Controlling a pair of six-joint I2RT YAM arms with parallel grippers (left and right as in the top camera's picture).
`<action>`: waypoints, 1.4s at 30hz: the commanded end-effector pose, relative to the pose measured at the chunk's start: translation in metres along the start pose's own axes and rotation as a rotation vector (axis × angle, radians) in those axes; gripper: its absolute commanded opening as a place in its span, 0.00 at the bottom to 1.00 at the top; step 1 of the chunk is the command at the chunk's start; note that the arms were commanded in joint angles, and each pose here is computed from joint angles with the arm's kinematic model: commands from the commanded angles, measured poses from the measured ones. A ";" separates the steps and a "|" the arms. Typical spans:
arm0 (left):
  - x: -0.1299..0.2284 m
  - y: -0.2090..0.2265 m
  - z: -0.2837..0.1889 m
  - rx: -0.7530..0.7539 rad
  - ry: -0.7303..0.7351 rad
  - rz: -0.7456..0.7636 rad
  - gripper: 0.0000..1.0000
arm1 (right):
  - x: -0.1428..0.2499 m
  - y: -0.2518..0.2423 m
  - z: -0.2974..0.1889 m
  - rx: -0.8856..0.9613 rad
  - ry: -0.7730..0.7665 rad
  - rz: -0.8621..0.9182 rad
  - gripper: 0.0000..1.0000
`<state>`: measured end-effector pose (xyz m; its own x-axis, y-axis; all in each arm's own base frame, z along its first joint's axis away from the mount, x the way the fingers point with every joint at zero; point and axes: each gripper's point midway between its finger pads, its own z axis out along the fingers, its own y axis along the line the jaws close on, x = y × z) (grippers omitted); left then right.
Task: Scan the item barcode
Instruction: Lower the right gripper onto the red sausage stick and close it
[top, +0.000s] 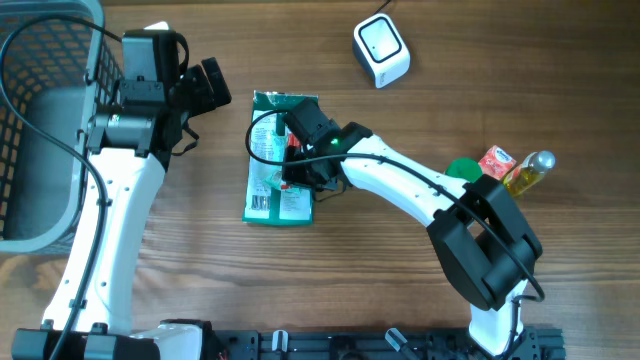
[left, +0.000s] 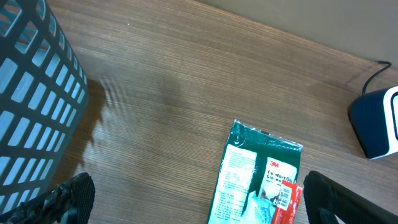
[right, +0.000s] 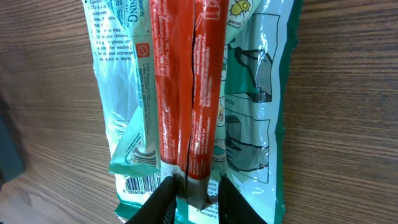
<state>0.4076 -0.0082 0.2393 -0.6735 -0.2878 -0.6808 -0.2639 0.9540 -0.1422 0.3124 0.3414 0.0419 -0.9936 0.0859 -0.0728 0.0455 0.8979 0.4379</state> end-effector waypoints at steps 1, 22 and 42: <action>-0.007 0.001 -0.003 -0.006 -0.020 0.011 1.00 | 0.002 -0.013 0.011 0.052 -0.003 0.011 0.22; -0.007 0.001 -0.003 -0.006 -0.020 0.011 1.00 | 0.001 -0.014 0.011 0.063 -0.008 -0.042 0.05; -0.007 0.001 -0.003 -0.006 -0.020 0.011 1.00 | 0.011 -0.002 -0.052 -0.020 0.028 -0.340 0.04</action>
<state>0.4077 -0.0082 0.2393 -0.6733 -0.2878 -0.6811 -0.2638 0.9540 -0.1423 0.3028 0.3178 0.0676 -0.9821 -0.1278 -0.1386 -0.1733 0.9014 0.3967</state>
